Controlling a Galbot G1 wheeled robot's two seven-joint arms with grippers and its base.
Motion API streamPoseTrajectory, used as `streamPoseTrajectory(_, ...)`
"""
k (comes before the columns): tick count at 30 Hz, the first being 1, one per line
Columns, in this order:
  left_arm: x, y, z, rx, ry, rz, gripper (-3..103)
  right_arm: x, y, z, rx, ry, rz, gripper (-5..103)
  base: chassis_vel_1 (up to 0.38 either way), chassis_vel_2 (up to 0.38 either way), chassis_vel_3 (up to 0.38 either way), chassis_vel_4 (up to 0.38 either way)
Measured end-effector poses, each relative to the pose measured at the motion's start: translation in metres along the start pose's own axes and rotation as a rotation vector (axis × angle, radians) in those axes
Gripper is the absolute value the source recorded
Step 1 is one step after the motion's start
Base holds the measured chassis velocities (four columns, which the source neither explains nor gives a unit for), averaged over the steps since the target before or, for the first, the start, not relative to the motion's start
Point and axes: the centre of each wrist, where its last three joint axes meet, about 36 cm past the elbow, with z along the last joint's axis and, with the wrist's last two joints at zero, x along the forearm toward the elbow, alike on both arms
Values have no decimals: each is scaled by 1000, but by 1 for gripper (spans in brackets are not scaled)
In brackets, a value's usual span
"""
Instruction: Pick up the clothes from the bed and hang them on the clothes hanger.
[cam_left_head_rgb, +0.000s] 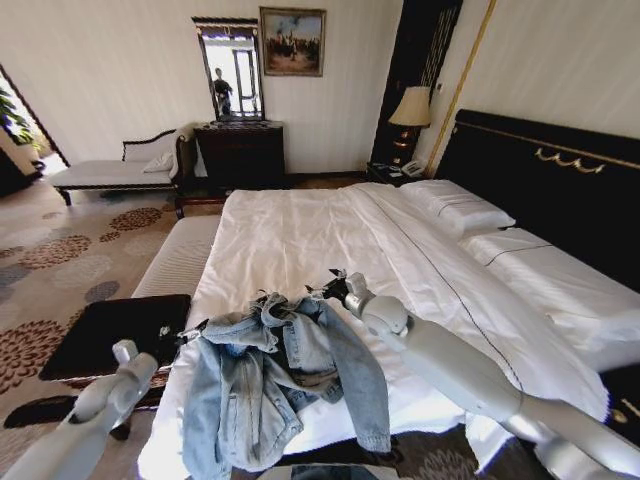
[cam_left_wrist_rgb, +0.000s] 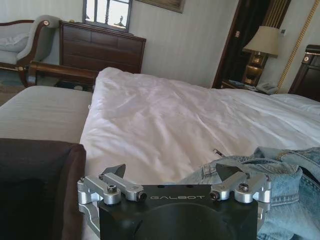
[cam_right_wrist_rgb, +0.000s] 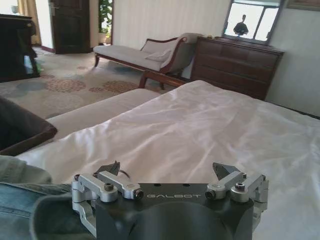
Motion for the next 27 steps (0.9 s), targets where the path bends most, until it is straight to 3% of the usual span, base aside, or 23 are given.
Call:
streamPoseTrajectory(2, 5, -1, 2, 6, -8, -8, 100, -8, 7, -6, 12, -3, -19, 100, 0, 0, 0, 0)
streamPoseTrajectory(3, 16, -3, 7, 15, -20, -24, 100, -26, 24, -19, 41, -9, -55, 100, 0, 0, 0, 0)
streamPoseTrajectory(5, 20, -4, 9, 17, -22, -30, 100, -33, 32, -24, 48, -13, -72, 100, 0, 0, 0, 0)
streamPoseTrajectory(7, 28, -8, 16, 16, -29, -40, 100, -54, 61, -38, 68, -24, -128, 100, 0, 0, 0, 0)
streamPoseTrajectory(8, 28, -8, 16, 16, -29, -40, 100, -54, 61, -38, 68, -24, -128, 100, 0, 0, 0, 0)
streamPoseTrajectory(11, 37, -18, 21, 27, -45, -40, 100, -96, 95, -44, 139, -2, -162, 100, 0, 0, 0, 0)
streamPoseTrajectory(19, 42, -26, 28, 30, -60, -37, 100, -146, 101, -14, 277, 75, -111, 100, 0, 0, 0, 0)
streamPoseTrajectory(27, 44, -35, 31, 29, -60, -14, 100, -162, 67, 8, 364, 144, -54, 100, 0, 0, 0, 0)
